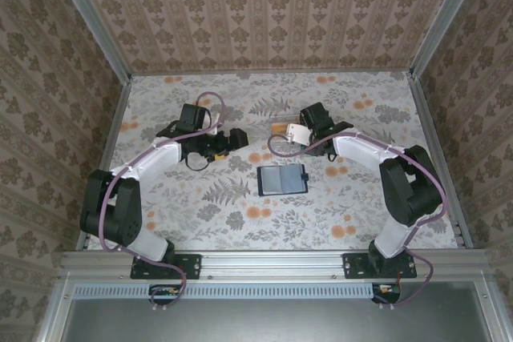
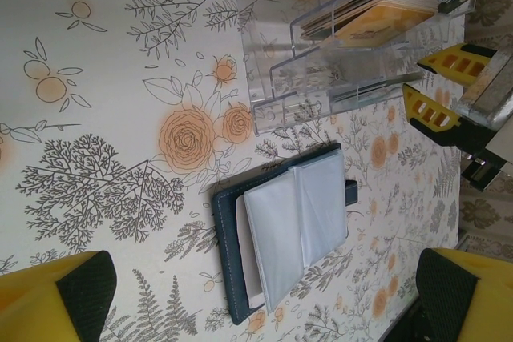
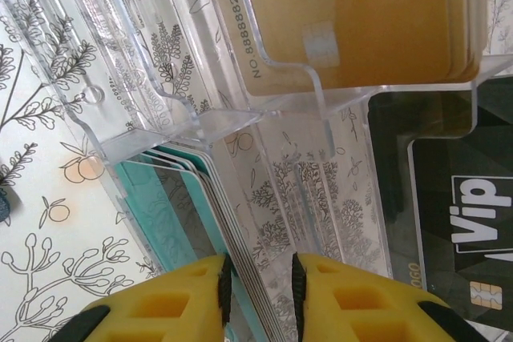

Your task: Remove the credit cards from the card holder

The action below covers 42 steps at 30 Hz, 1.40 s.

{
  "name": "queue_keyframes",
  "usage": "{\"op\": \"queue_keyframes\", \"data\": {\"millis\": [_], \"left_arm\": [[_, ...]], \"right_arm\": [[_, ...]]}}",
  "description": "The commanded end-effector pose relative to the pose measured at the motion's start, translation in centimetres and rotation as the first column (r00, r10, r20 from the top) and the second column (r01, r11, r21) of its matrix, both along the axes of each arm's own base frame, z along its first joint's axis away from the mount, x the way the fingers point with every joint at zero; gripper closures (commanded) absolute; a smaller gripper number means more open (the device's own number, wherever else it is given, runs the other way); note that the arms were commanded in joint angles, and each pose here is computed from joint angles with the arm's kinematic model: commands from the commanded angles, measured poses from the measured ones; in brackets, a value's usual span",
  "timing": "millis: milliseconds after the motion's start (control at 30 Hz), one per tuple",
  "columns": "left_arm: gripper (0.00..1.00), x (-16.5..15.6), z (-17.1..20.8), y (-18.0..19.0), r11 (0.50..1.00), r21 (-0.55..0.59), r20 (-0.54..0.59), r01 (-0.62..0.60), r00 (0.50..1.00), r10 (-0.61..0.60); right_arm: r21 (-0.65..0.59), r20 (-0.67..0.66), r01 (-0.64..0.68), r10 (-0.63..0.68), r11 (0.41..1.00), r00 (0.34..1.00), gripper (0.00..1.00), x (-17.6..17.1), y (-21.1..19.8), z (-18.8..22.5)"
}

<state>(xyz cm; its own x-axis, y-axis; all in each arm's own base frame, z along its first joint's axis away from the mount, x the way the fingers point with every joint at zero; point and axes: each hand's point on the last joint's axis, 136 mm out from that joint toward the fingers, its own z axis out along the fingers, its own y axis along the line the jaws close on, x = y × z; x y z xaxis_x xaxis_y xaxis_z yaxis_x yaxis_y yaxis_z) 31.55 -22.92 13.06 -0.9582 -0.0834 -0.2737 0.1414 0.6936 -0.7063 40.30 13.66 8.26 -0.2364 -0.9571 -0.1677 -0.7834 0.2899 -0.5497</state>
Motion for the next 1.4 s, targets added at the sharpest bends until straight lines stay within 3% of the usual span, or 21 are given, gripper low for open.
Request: {"op": "queue_keyframes", "data": {"millis": [0, 333, 533, 633, 767, 800, 900, 1033, 1367], "left_arm": [[0.00, 0.1, 0.4, 0.0, 1.000, -0.021, 0.023, 0.014, 1.000, -0.014], [0.01, -0.8, -1.1, -2.0, 0.999, -0.009, -0.034, 0.047, 0.998, -0.047], [0.09, -1.9, -2.4, -4.4, 0.998, -0.013, -0.095, 0.067, 0.993, -0.068], [0.18, -2.4, -3.0, -5.2, 0.997, -0.016, -0.124, 0.072, 0.990, -0.073], [0.35, -3.3, -3.9, -6.7, 0.995, -0.021, -0.165, 0.100, 0.981, -0.102], [0.36, -3.5, -4.2, -7.0, 0.994, -0.020, -0.173, 0.106, 0.979, -0.108], [0.52, -4.7, -4.6, -8.5, 0.986, -0.048, -0.209, 0.158, 0.964, -0.164], [0.55, -5.6, -5.3, -9.6, 0.978, -0.050, -0.231, 0.205, 0.950, -0.211], [0.60, -7.0, -8.8, -10.5, 0.959, 0.008, -0.336, 0.284, 0.904, -0.265]], "right_arm": [[0.063, 0.041, 0.050, -0.052, 0.997, 0.998, 0.69, -0.2, -0.1, 2.2], [0.278, 0.000, 0.218, -0.227, 0.936, 0.974, 0.63, -4.9, 0.7, 3.8], [0.477, -0.199, 0.466, -0.425, 0.745, 0.883, 0.68, -7.5, 1.8, 3.7], [0.550, -0.300, 0.563, -0.482, 0.617, 0.823, 0.70, -8.8, 2.4, 3.7], [0.551, -0.461, 0.703, -0.538, 0.450, 0.706, 0.71, -10.2, 2.9, 1.4], [0.543, -0.485, 0.723, -0.543, 0.427, 0.685, 0.71, -10.5, 3.0, 0.8], [0.521, -0.533, 0.770, -0.565, 0.367, 0.630, 0.71, -11.1, 2.9, -0.8], [0.476, -0.567, 0.811, -0.587, 0.340, 0.578, 0.71, -11.8, 2.6, -3.0], [0.483, -0.554, 0.813, -0.607, 0.323, 0.570, 0.71, -11.9, 2.1, -2.7]]}}
